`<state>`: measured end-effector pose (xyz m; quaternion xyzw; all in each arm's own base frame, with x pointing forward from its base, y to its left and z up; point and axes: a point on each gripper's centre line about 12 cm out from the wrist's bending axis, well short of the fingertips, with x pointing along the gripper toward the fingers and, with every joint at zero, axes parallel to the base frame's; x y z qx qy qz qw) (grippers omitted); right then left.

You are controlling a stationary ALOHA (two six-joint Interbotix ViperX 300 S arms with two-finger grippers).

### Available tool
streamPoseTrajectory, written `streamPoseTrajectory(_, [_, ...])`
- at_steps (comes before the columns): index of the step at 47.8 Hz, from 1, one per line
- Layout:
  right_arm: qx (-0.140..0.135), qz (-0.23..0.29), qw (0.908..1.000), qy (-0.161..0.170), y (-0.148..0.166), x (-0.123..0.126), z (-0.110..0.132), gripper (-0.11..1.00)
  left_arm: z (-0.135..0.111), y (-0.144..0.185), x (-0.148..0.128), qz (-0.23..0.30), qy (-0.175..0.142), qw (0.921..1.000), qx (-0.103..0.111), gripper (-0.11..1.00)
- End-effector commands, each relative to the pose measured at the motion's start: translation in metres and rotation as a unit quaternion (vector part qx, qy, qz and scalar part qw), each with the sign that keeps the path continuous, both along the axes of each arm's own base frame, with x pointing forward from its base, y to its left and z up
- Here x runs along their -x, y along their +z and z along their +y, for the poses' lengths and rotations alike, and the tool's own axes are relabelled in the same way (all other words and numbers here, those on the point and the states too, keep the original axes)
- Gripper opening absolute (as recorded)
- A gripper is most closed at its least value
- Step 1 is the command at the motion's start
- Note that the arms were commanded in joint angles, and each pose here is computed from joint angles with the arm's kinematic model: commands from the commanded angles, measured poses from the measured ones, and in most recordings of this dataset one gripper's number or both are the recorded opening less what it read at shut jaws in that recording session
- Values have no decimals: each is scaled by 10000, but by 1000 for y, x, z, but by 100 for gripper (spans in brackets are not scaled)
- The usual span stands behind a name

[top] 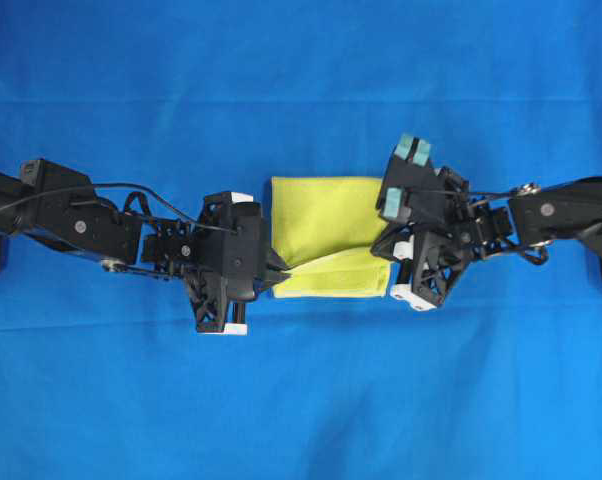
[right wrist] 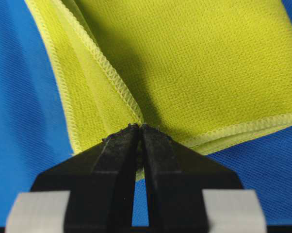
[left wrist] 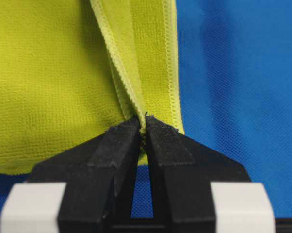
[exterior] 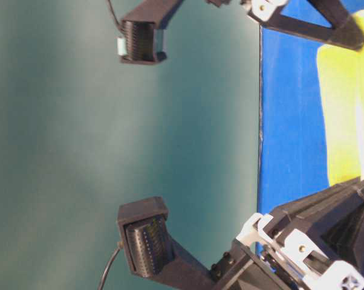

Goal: Fold the yellow towel.
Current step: 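Lift the far end and fold it over toward the near end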

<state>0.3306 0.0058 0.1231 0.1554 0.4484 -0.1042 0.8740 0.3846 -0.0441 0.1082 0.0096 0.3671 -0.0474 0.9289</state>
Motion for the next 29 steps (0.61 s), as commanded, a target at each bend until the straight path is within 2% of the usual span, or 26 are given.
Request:
streamPoseTrajectory(1, [-4,6,10000,-17,0,-3,0,4,-4,6,-1,-107,-51,9999,7,5])
streamPoseTrajectory(14, [-6,-12,10000,17,-2,-5,1,4,-3,-2,-4,-76,-36,10000,7,5])
streamPoseTrajectory(17, [-10,-27,10000,20,-2,-7,1,5,-4,-3,-5,-99,-35,9999,8,9])
streamPoseTrajectory(21, [-22,-70,10000,68,-2,-10,4,6,-4,-3,-6,-107,-35,9999,9,24])
streamPoseTrajectory(23, [-24,-85,9999,93,-1,-12,6,13,-4,-3,-6,-115,-41,9999,5,35])
streamPoseTrajectory(29, [-14,-108,9998,187,0,-14,11,51,-4,-2,-5,-108,-47,9999,-1,55])
